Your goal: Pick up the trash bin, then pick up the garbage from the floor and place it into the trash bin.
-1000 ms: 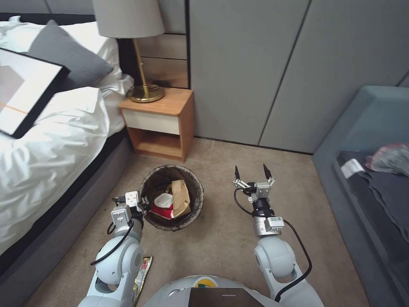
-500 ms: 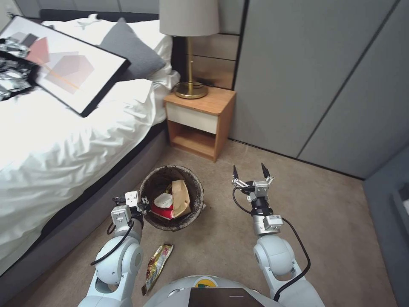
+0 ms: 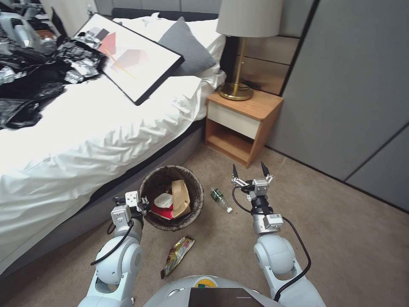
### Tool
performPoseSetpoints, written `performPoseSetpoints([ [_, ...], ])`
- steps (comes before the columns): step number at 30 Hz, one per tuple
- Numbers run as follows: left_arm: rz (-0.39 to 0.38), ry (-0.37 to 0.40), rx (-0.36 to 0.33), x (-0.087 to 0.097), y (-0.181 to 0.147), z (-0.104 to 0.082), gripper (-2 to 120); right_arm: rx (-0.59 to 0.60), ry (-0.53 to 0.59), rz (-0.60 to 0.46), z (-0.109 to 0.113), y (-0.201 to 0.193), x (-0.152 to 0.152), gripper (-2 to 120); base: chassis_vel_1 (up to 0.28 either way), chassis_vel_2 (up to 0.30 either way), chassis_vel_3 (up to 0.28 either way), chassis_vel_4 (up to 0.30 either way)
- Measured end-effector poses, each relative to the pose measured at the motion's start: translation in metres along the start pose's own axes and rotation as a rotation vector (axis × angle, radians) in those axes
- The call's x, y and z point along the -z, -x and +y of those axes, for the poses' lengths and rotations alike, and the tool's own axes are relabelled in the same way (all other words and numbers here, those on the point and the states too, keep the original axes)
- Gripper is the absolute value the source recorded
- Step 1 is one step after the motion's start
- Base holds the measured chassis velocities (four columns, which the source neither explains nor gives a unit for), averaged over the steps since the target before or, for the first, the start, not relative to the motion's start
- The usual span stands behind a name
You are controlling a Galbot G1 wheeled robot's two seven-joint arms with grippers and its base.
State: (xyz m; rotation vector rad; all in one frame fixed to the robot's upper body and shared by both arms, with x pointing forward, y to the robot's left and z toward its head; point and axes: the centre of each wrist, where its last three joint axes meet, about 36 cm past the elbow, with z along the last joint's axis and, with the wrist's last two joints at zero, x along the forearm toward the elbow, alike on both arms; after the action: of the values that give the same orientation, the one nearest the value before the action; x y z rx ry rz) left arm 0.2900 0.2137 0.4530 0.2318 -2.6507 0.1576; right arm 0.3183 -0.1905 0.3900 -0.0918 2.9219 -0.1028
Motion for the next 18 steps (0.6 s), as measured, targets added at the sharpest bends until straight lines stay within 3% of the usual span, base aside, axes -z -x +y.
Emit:
performPoseSetpoints([
  [8,0.0,0.0,0.0,0.0,0.0,0.0,0,0.014,0.012,0.033,0.001,0.002,0.001,100,0.023,0.038,0.03,0.029],
  [16,0.0,0.0,-0.001,0.0,0.0,0.0,0,0.082,-0.033,0.362,-0.022,0.015,-0.018,100,0.0,0.0,0.0,0.0],
  [18,0.0,0.0,0.0,0.0,0.0,0.0,0,0.099,-0.038,0.391,-0.026,0.019,-0.025,100,0.0,0.0,0.0,0.0],
])
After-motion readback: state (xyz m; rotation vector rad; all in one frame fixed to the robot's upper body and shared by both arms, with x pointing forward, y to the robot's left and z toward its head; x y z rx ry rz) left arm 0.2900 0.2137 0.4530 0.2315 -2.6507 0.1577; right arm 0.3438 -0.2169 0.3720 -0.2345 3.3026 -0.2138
